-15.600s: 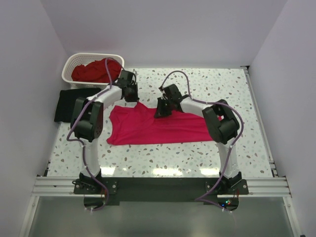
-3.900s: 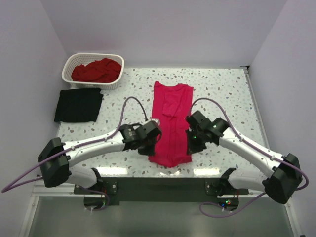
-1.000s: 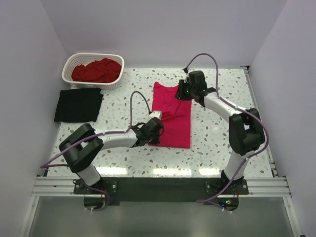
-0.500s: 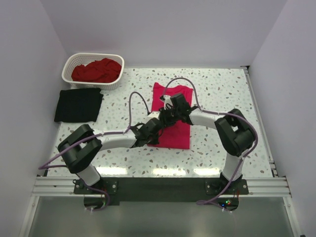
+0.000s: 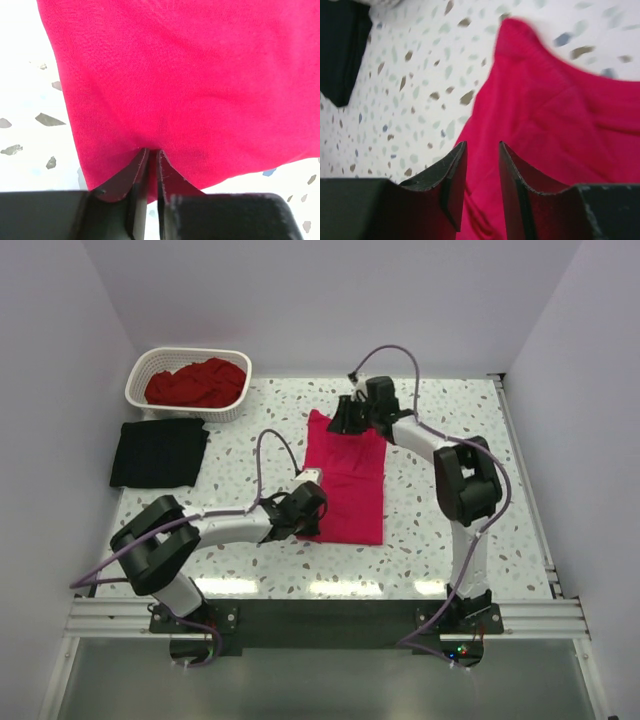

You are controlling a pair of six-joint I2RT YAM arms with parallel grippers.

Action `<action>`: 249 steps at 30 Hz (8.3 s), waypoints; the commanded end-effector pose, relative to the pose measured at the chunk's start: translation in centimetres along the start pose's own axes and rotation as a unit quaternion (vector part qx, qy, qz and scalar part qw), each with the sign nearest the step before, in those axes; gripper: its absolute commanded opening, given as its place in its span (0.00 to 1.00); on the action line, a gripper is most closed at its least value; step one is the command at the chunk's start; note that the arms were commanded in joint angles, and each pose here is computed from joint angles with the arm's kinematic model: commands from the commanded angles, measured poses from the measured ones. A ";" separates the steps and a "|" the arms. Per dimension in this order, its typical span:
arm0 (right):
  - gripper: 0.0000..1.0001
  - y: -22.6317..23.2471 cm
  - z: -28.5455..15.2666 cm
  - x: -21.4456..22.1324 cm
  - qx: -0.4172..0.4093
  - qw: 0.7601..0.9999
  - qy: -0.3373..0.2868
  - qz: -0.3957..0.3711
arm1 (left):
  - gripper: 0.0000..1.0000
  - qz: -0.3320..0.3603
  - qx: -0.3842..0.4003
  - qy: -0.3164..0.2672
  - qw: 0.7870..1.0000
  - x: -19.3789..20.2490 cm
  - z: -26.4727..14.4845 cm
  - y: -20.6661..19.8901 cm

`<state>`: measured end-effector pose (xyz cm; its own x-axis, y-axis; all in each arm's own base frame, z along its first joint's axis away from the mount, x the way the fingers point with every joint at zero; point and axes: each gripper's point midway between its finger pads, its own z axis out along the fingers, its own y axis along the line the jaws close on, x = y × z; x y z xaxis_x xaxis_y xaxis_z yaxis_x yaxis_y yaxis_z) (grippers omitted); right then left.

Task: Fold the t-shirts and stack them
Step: Fold the tshirt

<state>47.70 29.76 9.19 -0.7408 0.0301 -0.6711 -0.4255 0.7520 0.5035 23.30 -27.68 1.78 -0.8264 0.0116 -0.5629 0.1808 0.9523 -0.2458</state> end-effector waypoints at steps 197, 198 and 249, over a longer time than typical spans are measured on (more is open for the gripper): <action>0.00 7.9 -31.8 33.0 0.217 0.918 0.331 0.005 | 0.00 0.054 -0.041 0.223 0.973 15.2 -17.3 1.1; 0.00 8.5 -32.0 31.4 0.213 0.926 0.313 -0.007 | 0.00 0.053 -0.019 0.200 0.978 13.6 -17.6 -0.2; 0.00 -2.5 -14.8 6.0 0.277 0.953 0.122 -0.006 | 0.00 -0.048 0.006 -0.075 0.996 -17.2 -1.9 5.5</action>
<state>35.62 18.75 7.55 -0.9204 -0.1423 -0.3642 -0.1781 0.9818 0.0664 36.57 -21.63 8.06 -0.8196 -0.1205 -0.5601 0.0428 0.9620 -0.2697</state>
